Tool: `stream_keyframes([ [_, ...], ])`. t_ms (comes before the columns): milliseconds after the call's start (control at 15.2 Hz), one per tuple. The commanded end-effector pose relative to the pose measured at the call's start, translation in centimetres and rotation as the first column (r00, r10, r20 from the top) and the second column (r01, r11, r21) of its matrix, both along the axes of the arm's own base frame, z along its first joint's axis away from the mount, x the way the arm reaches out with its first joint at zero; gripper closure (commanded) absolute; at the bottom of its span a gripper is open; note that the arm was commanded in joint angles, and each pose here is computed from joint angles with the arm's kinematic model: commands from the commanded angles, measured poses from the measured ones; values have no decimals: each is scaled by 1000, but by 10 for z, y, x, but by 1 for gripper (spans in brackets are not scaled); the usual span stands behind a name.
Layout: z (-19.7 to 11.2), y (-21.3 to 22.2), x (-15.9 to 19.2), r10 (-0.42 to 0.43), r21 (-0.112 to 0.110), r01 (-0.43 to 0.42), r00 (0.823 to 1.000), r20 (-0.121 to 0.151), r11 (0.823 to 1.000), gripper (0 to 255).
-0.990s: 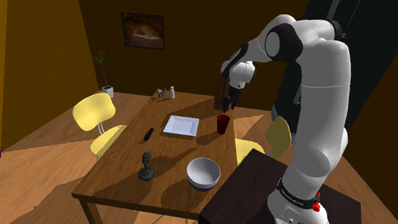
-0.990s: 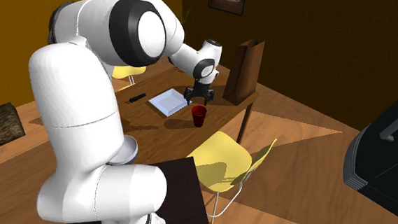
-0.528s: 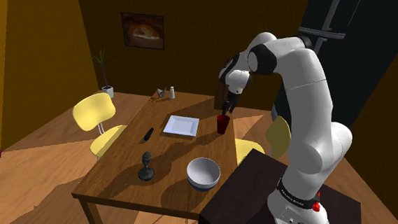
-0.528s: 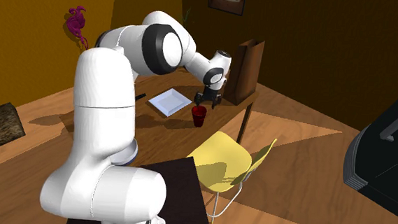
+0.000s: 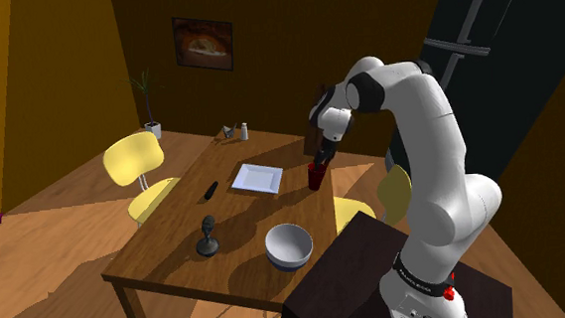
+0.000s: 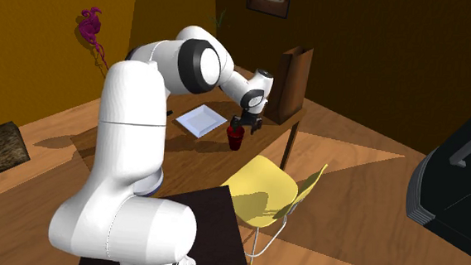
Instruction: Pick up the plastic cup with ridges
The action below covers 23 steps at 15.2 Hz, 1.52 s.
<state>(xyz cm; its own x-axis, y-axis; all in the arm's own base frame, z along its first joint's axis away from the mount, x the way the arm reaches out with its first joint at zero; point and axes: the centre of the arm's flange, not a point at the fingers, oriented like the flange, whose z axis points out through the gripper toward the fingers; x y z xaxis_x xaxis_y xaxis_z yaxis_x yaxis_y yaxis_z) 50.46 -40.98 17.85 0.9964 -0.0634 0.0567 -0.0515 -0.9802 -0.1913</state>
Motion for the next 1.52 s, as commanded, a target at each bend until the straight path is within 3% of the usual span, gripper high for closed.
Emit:
stream_keyframes([
  [0, -5, 1, 0, 0, 0, 0, 1000, 0, 1000, 0],
  [66, -5, 1, 1, 0, 0, 0, 1000, 0, 1000, 255],
  [660, -5, 1, 0, 0, 0, 0, 1000, 0, 1000, 255],
  [1452, 59, 1, 0, 0, 0, 0, 1000, 0, 1000, 255],
])
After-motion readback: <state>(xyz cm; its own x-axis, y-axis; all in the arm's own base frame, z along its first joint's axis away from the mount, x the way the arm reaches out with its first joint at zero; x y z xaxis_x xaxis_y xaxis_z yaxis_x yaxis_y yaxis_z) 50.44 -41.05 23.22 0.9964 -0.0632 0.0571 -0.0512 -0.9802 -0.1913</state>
